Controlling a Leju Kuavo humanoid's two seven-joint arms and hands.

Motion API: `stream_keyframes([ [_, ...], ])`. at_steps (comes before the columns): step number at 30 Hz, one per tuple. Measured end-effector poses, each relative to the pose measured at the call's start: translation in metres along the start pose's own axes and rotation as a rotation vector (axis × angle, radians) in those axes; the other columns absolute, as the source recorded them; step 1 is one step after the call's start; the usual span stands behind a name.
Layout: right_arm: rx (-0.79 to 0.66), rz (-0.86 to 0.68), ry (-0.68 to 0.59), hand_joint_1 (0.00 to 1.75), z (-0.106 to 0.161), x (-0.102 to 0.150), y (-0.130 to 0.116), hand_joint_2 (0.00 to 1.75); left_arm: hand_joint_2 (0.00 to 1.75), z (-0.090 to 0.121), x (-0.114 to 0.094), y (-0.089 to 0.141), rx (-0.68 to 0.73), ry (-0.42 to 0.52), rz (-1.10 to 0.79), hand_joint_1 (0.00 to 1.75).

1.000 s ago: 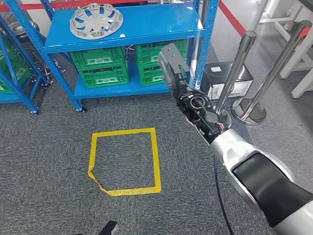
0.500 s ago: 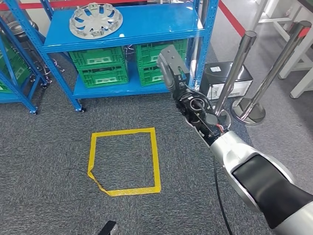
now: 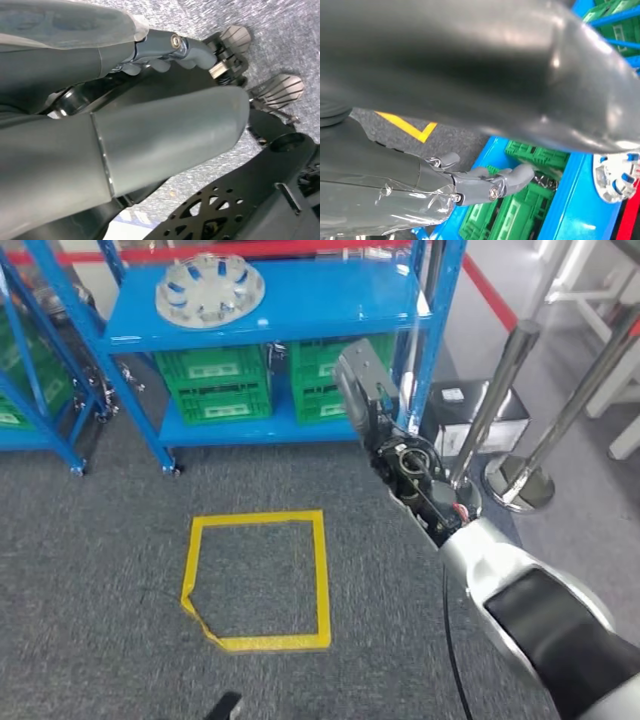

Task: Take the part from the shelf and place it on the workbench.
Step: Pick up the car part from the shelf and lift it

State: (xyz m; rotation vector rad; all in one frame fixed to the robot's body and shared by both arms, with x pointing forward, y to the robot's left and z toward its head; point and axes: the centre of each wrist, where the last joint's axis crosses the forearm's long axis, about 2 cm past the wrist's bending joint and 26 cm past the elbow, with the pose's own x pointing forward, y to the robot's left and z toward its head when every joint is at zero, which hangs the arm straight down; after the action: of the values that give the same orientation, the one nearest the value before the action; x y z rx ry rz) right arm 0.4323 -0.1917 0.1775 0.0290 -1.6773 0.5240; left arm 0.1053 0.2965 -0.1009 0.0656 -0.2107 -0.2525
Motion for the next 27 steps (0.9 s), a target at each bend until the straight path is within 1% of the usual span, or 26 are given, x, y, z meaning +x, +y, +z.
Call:
stream_keyframes([
  [3,0.003,-0.001,0.007,0.0,0.0031,-0.0034,0.0014,0.0,0.0,0.0,0.0012,0.001,0.004,-0.001,0.002,0.0],
  [16,-0.005,-0.001,-0.004,0.0,0.0022,-0.001,-0.0008,0.0,0.0,0.0,0.0018,0.0012,0.005,-0.002,0.002,0.0],
  [22,0.002,-0.006,-0.011,0.0,0.005,-0.0035,0.0012,0.0,0.0,0.0001,0.0071,0.0042,0.012,-0.012,0.008,0.0],
  [27,-0.001,-0.005,-0.005,0.0,0.0088,-0.0087,-0.0003,0.0,0.0,0.0002,0.0058,-0.0016,0.004,-0.008,0.008,0.0],
])
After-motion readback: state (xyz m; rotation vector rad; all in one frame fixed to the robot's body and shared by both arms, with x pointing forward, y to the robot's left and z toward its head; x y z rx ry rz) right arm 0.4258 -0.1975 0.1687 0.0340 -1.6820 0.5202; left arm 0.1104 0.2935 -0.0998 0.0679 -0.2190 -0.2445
